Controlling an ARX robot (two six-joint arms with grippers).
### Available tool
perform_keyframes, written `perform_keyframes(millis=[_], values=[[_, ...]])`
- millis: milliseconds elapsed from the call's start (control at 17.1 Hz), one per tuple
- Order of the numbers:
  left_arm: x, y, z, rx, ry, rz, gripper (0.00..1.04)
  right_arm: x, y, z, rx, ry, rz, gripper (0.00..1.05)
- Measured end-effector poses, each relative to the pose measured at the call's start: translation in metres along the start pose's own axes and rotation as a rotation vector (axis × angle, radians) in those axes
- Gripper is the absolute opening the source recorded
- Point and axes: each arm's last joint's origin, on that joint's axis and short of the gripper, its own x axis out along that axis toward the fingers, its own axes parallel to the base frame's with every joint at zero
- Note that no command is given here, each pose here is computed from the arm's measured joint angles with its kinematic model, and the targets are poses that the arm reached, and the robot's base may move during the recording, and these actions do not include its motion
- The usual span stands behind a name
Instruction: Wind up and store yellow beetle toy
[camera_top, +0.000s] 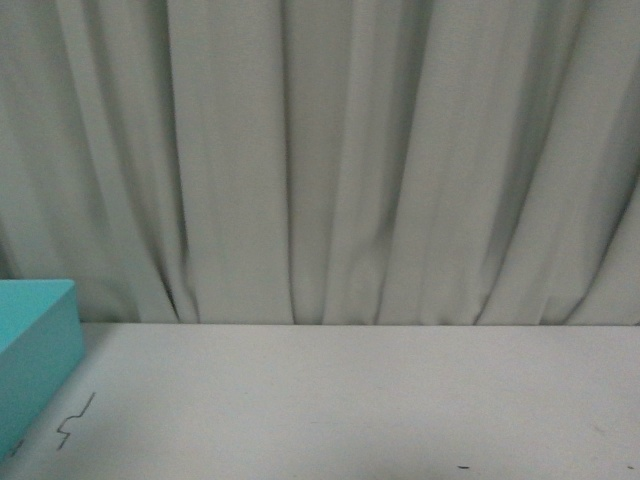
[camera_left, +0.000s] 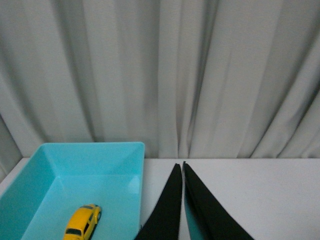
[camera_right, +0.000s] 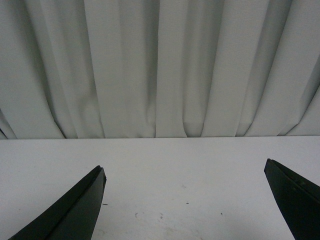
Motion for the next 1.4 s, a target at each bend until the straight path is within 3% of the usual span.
perform_keyframes(millis=[642,1168,1402], values=[[-0.019,-0.001,-0.049,-0.003,-0.009,-0.002,0.02,0.000,0.000,0.000,0.000,0.000,0.000,0.98],[-0.035,-0.001,-0.071,-0.003,-0.003,-0.002,0.02,0.000,0.000,0.000,0.000,0.001,0.000,0.98],[-0.035,-0.001,-0.070,-0.003,-0.013,-0.001,0.02,0.000,0.000,0.000,0.000,0.000,0.000,0.98]])
